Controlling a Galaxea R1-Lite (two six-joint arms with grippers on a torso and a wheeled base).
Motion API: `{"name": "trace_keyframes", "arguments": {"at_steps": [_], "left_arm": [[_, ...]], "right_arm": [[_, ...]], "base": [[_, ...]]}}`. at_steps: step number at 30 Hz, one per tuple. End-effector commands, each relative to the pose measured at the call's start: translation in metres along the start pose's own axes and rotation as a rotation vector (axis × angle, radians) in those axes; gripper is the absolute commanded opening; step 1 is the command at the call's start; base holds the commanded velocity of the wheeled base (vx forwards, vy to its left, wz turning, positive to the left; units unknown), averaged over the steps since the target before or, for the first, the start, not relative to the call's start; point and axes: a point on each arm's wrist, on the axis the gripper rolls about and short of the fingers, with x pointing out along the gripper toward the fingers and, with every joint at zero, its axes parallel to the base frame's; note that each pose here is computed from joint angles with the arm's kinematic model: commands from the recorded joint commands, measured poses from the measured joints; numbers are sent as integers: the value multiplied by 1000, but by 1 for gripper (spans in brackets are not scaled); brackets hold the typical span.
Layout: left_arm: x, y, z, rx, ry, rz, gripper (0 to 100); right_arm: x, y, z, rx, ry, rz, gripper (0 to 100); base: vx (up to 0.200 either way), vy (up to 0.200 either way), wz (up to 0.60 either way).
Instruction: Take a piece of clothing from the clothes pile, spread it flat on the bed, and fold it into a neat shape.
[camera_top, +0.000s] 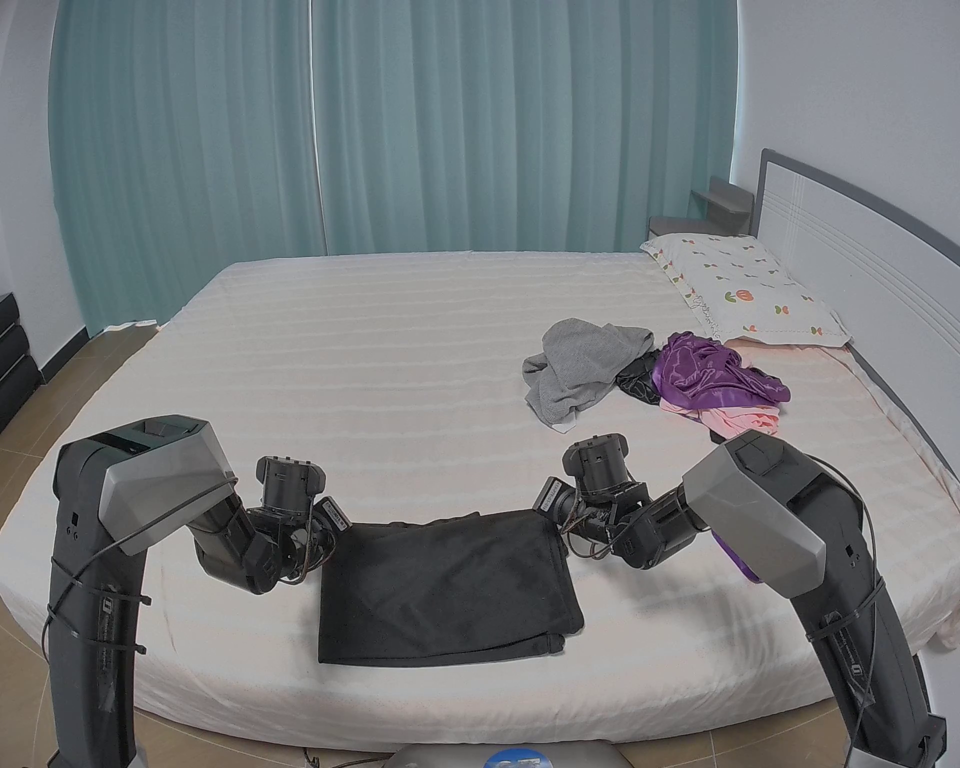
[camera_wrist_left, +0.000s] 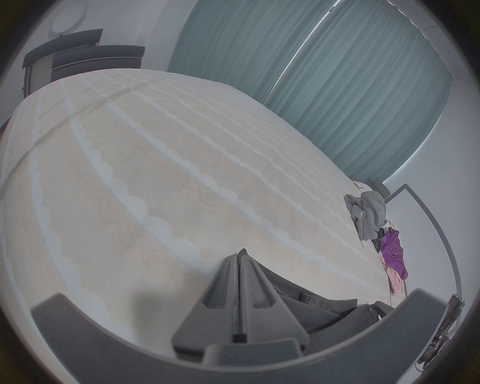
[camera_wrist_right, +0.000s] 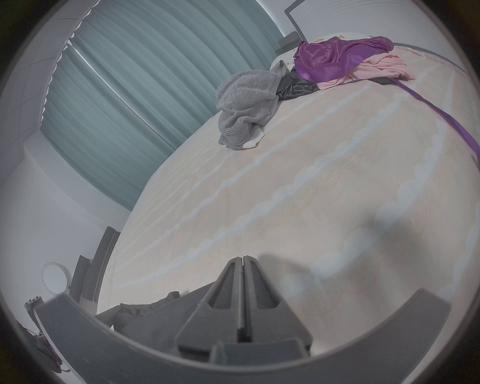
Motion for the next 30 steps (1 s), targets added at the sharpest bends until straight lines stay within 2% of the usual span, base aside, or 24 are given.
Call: {"name": "trace_keyframes", "arguments": {"at_steps": [1,18,19,20,26,30], "left_arm": [[0,0,0,0,0,1,0],[-1,-1,1,-10,-1,-7,0],[-1,-1,1,-10,1,-8,100],[-1,-1,2,-11,1,-8,100],[-1,-1,2,-13,0,-9,100],[-3,1,5,-41,-2,-10,100]], "right_arm": [[1,-3,2,4,-5,-9,0],[0,-5,4,-3,-10,-12,0],[0,-5,4,-3,-10,-12,0],[-1,-5,5,-3,-11,-10,100],[-3,-3,5,-4,-13,-5,100],[-20,-3,11,7,-5,-18,100]], "base": [[0,0,0],[0,0,0],[0,0,0],[0,0,0],[0,0,0],[0,0,0]]}}
